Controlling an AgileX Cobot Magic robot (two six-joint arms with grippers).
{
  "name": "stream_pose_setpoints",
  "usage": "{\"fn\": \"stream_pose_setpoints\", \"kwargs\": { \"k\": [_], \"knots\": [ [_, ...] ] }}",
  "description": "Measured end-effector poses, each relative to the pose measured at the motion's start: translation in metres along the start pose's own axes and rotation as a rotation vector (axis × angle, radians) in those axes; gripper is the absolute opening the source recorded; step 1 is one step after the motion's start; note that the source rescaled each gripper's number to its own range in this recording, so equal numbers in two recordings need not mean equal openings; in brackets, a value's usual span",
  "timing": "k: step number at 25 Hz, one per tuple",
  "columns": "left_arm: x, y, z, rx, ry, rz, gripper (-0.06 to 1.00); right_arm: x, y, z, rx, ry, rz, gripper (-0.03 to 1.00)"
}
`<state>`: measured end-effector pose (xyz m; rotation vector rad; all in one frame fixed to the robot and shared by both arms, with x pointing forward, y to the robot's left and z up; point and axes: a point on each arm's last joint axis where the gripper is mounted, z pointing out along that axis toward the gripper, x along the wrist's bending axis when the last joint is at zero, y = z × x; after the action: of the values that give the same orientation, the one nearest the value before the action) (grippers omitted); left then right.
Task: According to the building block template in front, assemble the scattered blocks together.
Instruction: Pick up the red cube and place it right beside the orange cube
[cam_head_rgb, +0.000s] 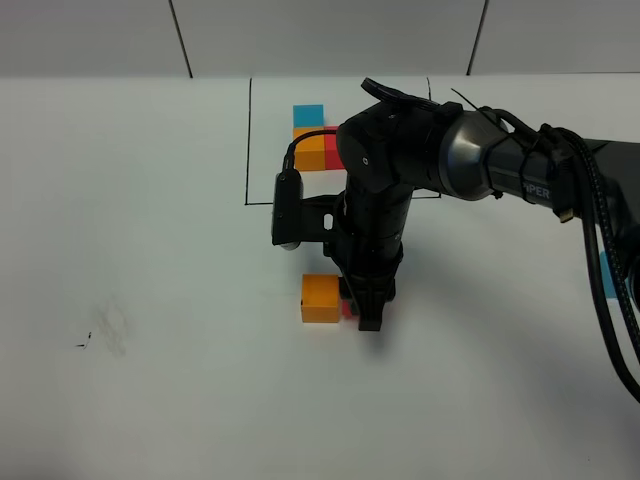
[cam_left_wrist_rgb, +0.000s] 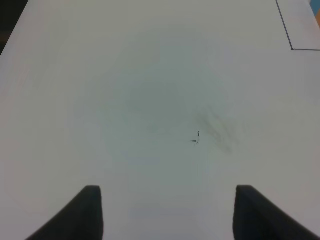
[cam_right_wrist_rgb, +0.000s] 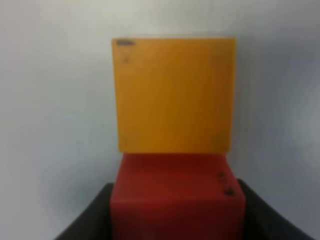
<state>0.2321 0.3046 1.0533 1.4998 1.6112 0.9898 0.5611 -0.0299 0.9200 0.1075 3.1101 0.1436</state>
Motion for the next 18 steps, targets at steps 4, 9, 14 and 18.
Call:
{"fn": "stream_pose_setpoints", "kwargs": {
  "k": [4, 9, 14, 18],
  "knots": [
    [0.0, 0.0, 0.0, 0.0, 0.0, 0.0, 0.22, -0.001, 0.001, 0.001, -0.008, -0.009, -0.007, 0.0],
    [0.0, 0.0, 0.0, 0.0, 0.0, 0.0, 0.22, -0.002, 0.002, 0.003, -0.016, -0.019, -0.015, 0.0],
    [0.0, 0.0, 0.0, 0.0, 0.0, 0.0, 0.22, -0.003, 0.002, 0.011, -0.011, -0.01, -0.013, 0.0],
    [0.0, 0.0, 0.0, 0.0, 0.0, 0.0, 0.22, -0.003, 0.002, 0.011, -0.015, -0.015, -0.012, 0.0]
  ]
}}
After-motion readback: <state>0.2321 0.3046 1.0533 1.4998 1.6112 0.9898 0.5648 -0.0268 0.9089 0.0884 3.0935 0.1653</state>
